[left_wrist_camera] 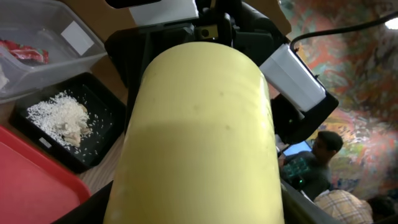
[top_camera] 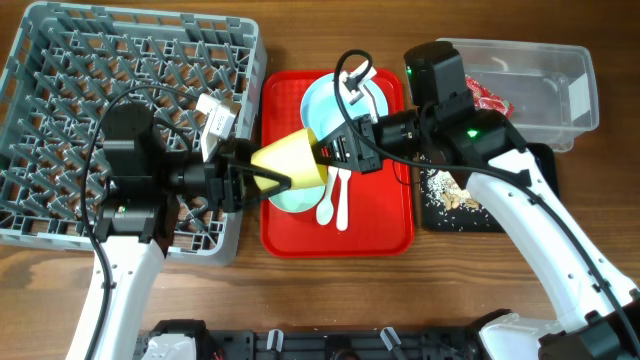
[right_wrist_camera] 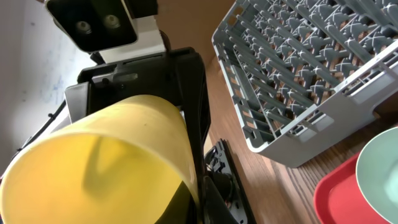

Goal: Sort waste into correct bins and load items into the dishwasher rack
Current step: 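Grasp the yellow cup with the left gripper, release right, then lower the yellow cup into the dish rack and open the left gripper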

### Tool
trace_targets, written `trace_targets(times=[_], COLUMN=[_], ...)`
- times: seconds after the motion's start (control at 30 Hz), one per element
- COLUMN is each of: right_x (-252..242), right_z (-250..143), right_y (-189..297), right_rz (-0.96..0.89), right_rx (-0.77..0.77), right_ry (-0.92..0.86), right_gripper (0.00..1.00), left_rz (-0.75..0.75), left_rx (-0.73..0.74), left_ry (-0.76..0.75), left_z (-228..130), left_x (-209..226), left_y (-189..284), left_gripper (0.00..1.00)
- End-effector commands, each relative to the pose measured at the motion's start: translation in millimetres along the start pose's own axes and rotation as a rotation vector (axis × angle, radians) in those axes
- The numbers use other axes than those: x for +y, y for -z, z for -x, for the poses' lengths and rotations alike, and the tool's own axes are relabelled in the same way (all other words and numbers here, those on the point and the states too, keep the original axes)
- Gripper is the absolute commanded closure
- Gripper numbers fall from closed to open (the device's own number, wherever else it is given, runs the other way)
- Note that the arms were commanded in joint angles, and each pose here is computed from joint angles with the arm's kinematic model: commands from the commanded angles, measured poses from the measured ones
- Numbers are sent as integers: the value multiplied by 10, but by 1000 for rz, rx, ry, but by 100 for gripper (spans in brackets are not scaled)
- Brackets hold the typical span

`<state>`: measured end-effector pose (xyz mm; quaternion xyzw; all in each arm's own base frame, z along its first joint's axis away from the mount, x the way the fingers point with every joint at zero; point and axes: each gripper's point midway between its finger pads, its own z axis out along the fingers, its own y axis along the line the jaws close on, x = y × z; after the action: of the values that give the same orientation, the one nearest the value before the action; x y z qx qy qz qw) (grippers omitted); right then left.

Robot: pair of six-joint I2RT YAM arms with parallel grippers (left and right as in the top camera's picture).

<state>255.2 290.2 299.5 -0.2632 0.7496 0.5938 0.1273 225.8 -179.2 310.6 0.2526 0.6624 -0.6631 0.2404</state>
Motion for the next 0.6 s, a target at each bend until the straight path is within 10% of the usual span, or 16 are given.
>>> trace_targets(times=[0.0, 0.57], right_x=[36, -345], right_z=[7, -62], right_y=[-14, 35], right_rz=[16, -190], right_rx=[5, -10], right_ry=[6, -90], right_gripper=[96, 68], left_rz=[-17, 327], left_rx=[12, -164], left_ry=[-9, -54], left_z=[5, 278], left_x=[-52, 541], left_y=[-13, 115], left_gripper=[46, 59])
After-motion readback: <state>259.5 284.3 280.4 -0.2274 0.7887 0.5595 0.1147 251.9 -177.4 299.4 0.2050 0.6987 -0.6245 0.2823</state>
